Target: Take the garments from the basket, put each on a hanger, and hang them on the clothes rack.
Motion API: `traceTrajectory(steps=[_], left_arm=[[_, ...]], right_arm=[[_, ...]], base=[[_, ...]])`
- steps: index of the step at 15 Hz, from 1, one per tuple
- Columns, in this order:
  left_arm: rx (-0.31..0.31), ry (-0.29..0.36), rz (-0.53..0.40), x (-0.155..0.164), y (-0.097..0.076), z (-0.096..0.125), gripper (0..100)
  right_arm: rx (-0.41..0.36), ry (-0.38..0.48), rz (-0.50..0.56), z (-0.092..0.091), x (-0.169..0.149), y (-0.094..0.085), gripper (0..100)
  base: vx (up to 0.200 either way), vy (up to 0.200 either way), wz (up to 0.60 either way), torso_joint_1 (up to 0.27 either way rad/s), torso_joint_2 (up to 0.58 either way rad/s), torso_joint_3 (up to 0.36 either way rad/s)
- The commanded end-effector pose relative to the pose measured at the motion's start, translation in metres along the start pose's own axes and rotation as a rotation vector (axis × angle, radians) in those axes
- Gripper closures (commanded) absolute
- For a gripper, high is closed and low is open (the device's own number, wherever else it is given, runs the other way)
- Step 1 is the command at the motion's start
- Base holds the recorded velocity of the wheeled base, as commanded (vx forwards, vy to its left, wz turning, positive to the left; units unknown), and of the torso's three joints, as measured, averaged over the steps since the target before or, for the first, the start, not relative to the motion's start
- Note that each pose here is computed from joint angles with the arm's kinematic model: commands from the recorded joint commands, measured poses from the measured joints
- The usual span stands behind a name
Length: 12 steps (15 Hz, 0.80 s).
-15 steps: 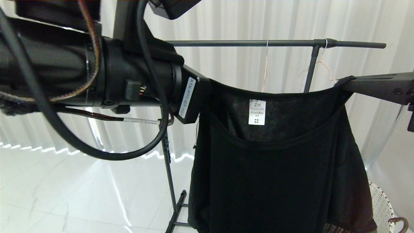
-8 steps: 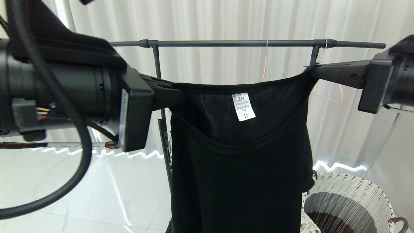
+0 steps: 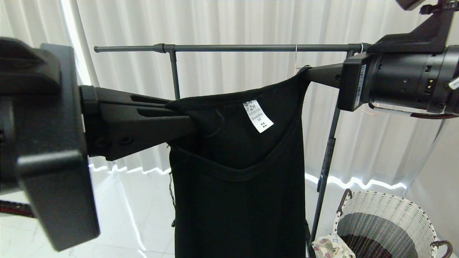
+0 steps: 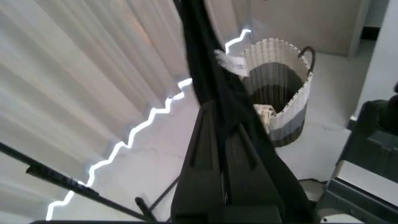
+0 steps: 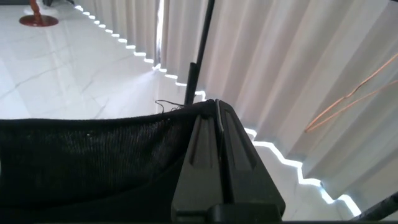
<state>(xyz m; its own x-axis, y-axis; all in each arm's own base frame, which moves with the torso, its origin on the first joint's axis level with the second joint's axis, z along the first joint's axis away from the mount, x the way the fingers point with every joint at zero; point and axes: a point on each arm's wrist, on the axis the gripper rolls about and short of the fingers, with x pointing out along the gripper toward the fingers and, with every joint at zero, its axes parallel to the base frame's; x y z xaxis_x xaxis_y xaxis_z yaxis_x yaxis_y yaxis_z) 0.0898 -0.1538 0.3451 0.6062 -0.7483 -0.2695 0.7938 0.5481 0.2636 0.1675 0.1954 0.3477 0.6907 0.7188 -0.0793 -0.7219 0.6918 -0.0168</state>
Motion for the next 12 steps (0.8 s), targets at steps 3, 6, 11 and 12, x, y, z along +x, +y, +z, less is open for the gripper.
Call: traceTrajectory(steps=[3,6,11,12], left_arm=[[0.002,-0.003,-0.008,-0.001,-0.002,0.000,100],[0.000,0.007,0.007,0.002,0.000,-0.001,100],[-0.050,0.058,0.184,0.053,0.042,0.015,100],[-0.058,0.056,0.214,0.064,0.051,0.020,100]], right_arm=[[-0.001,0.016,0.000,-0.003,0.009,0.001,100],[-0.002,-0.004,-0.008,0.003,-0.003,-0.001,100],[-0.029,0.070,-0.038,0.013,-0.076,-0.011,100],[-0.044,0.097,-0.038,0.011,-0.089,-0.011,100]], base=[[0.000,0.000,0.00,0.000,0.00,0.000],[0.000,0.000,0.00,0.000,0.00,0.000],[0.000,0.000,0.00,0.000,0.00,0.000],[0.000,0.000,0.00,0.000,0.00,0.000]])
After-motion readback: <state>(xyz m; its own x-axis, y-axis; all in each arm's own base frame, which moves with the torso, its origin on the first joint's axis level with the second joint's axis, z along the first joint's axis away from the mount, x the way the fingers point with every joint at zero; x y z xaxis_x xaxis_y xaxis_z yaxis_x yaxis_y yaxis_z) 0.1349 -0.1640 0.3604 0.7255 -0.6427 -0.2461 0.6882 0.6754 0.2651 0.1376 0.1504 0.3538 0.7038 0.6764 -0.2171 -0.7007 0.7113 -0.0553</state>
